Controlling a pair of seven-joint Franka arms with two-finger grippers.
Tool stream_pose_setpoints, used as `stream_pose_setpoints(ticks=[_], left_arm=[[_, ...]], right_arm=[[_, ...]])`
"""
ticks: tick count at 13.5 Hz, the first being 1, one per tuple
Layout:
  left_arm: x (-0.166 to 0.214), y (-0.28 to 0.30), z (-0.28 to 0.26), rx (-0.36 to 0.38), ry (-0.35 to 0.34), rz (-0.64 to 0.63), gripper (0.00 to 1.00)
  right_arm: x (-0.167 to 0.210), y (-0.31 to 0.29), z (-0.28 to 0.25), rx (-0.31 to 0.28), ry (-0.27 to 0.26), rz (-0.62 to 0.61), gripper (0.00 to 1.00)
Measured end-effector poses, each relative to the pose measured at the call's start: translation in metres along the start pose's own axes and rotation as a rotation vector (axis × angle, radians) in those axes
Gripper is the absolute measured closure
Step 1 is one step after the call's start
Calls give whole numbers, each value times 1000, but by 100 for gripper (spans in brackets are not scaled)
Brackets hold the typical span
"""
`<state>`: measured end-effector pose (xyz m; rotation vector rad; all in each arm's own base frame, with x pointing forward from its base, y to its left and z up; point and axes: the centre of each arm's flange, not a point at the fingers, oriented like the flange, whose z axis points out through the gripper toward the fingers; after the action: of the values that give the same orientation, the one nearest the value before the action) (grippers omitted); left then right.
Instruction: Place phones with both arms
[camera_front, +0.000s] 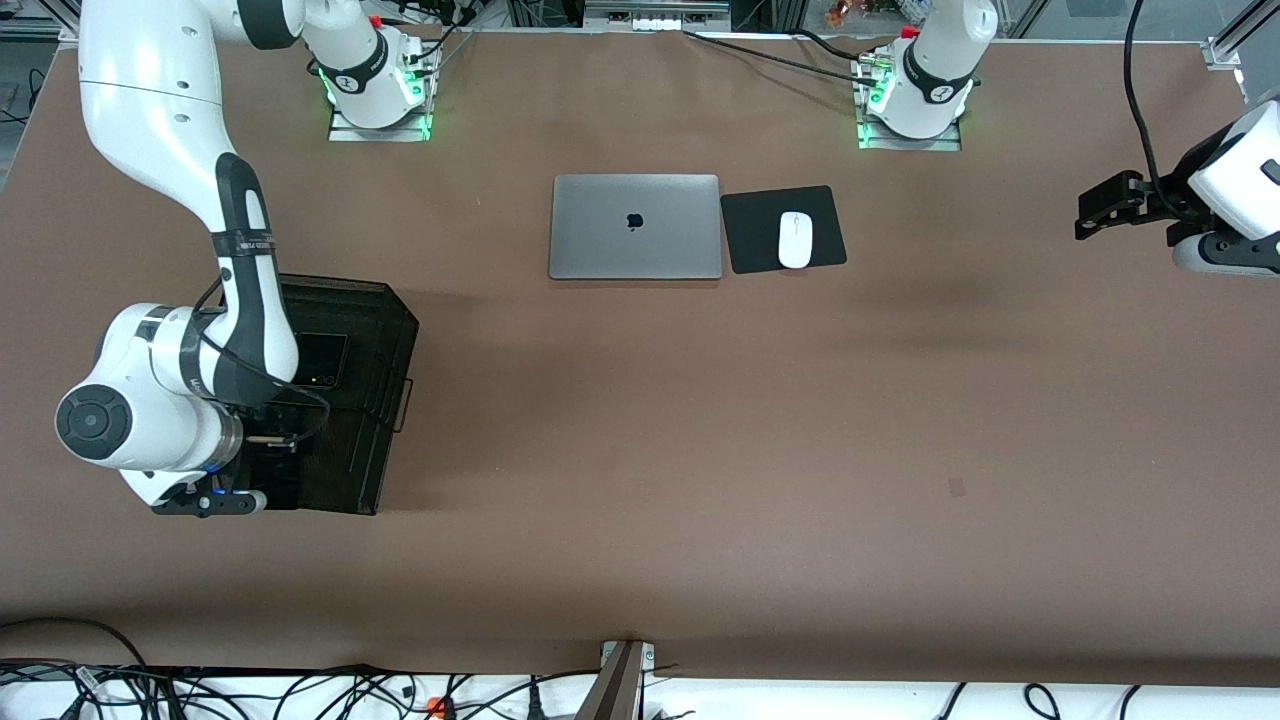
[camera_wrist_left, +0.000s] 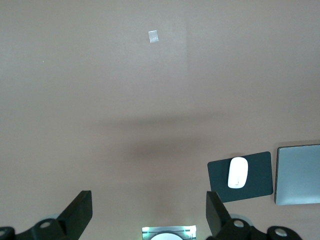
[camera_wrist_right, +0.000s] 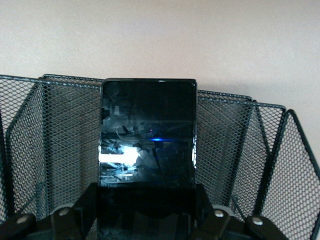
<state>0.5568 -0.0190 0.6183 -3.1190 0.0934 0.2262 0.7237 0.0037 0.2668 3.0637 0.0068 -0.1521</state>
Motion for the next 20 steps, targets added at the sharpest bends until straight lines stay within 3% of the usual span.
stream_pose_setpoints(ticks=[4,7,11,15,18,20], left_arm=[[0,0,0,0,0,0,0],[0,0,0,0,0,0,0],[0,0,0,0,0,0,0],[0,0,0,0,0,0,0],[0,0,0,0,0,0,0],[0,0,0,0,-1,0,0]], right_arm=[[0,1,0,2,-2,2,21],[0,1,-2,3,2,3,0],[1,1,-8,4,11,2,0],[9,-4,-47,9,39,-11,0],[1,-10,-94,27,-28,-24,0],[-12,-12,-129,78,-77,-24,0]])
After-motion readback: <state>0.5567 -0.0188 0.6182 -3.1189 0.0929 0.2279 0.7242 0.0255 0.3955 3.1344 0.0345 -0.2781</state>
